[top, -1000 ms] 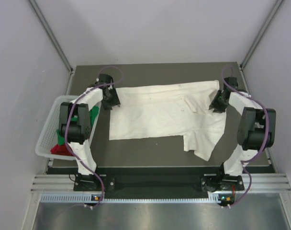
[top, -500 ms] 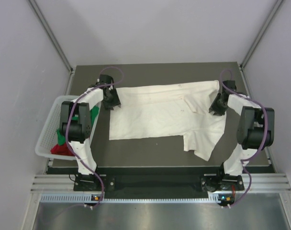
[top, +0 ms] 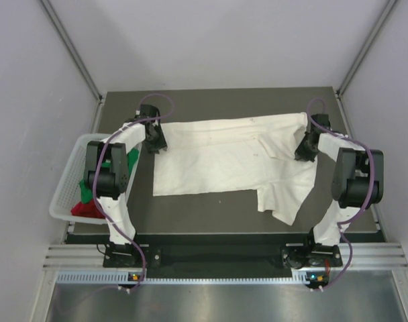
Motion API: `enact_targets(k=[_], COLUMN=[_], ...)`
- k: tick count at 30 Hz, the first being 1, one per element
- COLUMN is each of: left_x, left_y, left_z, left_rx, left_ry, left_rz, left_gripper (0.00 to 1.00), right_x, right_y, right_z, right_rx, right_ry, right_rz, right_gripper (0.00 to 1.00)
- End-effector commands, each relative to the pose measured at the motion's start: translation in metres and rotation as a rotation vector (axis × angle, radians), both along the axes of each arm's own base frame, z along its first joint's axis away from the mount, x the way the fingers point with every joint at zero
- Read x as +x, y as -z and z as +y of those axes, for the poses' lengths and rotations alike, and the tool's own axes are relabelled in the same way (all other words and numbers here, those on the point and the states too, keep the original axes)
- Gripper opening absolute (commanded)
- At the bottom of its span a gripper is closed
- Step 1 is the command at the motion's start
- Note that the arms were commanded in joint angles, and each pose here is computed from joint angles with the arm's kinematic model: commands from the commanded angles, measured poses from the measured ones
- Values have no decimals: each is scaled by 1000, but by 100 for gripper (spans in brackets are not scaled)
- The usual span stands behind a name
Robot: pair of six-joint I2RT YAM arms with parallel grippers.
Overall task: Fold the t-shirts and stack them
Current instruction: Fold the tshirt
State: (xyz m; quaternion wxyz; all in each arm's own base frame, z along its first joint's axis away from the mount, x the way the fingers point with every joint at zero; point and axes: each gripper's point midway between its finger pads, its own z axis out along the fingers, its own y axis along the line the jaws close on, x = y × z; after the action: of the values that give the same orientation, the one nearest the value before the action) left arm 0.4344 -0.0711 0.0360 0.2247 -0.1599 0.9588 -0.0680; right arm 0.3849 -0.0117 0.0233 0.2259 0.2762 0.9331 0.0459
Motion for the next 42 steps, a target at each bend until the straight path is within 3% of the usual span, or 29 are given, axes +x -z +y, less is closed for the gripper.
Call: enact_targets(k=[1,4,9,18,27,35,42], left_x=[17,21,23,32,64,98,137], left_y=[-3,-2,-3,-12,-51,-67,-101], left_z=[5,6,5,5,8,15,27], left_rx=[39,43,43,40,52,89,93], left_ry=[-19,-14,-24,-52,-87,-130,-204], left_rz=[-33,-35,-41,-58,-138,-184,-312], left_gripper=[39,30,0,0,0,0,0], right_x=[2,4,6,13,50,102,150], right_y=[4,-1,-8,-23,-74,-132,-195], right_z=[-3,-3,-3,-2,-10,3,-2], right_rx=[-32,-35,-32,-34,-51,35,178], right_ry=[9,5,1,-25,-48,-120,-85], right_rz=[-11,-23,-37,-69,-186,-411,-667], right_gripper=[0,0,0,0,0,0,0])
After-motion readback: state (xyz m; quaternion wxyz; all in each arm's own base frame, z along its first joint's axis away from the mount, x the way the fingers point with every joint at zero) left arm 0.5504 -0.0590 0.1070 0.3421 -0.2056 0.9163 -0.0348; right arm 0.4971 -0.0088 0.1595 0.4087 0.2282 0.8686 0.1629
